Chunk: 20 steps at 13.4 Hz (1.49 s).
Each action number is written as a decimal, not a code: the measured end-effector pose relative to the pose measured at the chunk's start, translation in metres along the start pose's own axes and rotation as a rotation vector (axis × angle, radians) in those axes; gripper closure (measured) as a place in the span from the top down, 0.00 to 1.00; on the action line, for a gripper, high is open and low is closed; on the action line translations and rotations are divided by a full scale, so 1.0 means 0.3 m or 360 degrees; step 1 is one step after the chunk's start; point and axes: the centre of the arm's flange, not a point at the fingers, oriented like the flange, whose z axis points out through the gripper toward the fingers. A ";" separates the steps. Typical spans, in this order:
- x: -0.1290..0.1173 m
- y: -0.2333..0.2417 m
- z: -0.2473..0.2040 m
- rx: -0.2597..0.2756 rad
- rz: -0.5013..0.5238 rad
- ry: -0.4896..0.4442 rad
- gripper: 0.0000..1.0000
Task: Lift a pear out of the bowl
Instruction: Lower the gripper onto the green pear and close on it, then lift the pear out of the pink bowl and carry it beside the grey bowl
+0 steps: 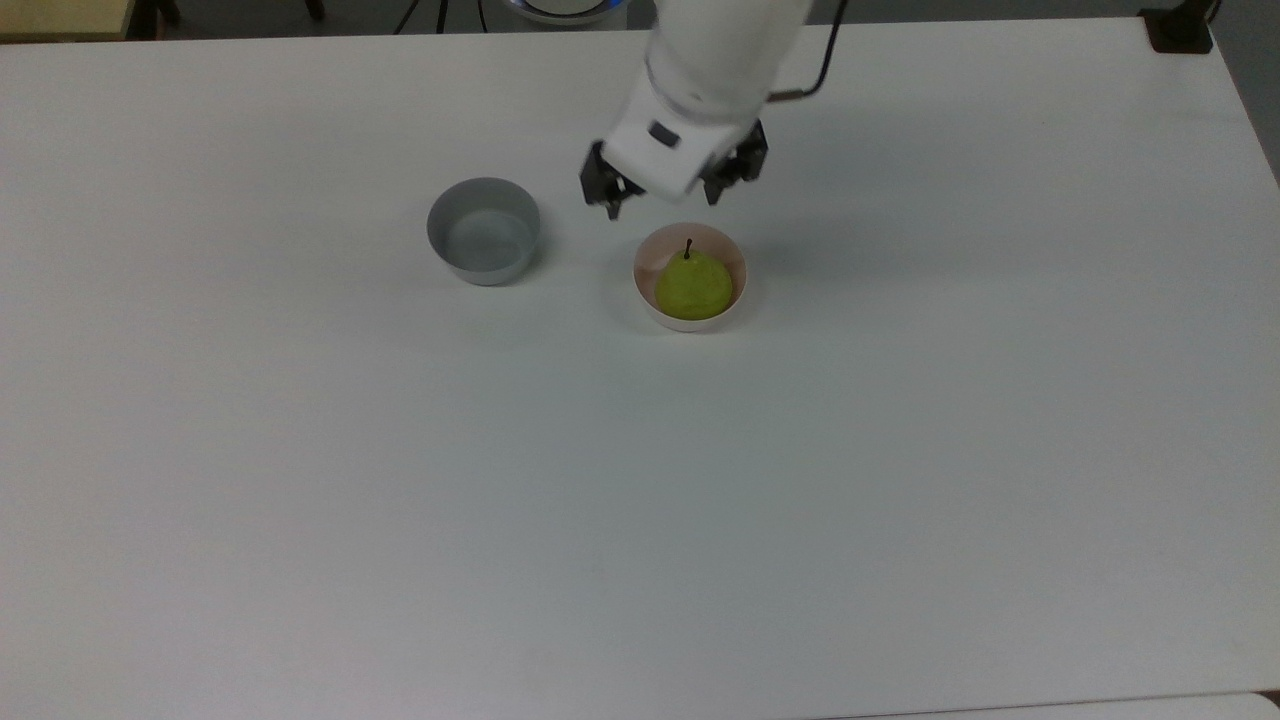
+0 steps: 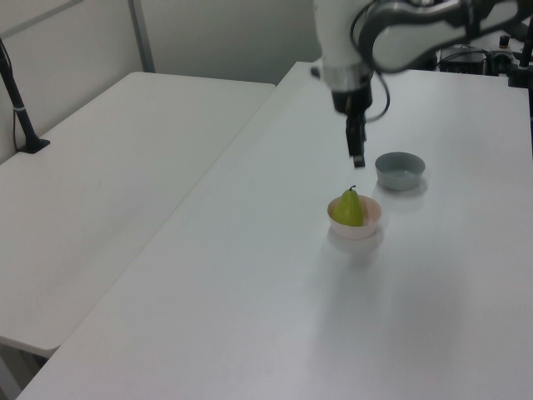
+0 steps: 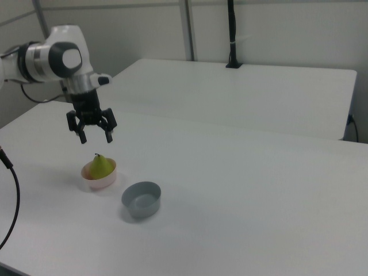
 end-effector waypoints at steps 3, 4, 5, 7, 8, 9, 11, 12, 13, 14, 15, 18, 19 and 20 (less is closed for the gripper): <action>0.083 -0.069 0.177 -0.0041 -0.0070 -0.0033 1.00; 0.101 -0.083 0.221 -0.0052 -0.0083 -0.0046 1.00; 0.116 -0.099 0.259 -0.0061 -0.0098 -0.0053 1.00; 0.138 -0.127 0.317 -0.0077 -0.0123 -0.0056 1.00; 0.145 -0.137 0.338 -0.0089 -0.0135 -0.0059 1.00; 0.150 -0.149 0.359 -0.0105 -0.0151 -0.0068 1.00; 0.152 -0.156 0.367 -0.0142 -0.0174 -0.0073 0.96; 0.149 -0.160 0.376 -0.0146 -0.0180 -0.0082 0.92; 0.145 -0.165 0.386 -0.0153 -0.0188 -0.0091 0.85; 0.144 -0.169 0.382 -0.0155 -0.0192 -0.0089 0.83; 0.144 -0.169 0.382 -0.0156 -0.0193 -0.0089 0.83; 0.143 -0.167 0.356 -0.0152 -0.0191 -0.0069 0.83; 0.136 -0.163 0.317 -0.0146 -0.0189 -0.0044 0.83; 0.129 -0.157 0.284 -0.0141 -0.0191 -0.0032 0.83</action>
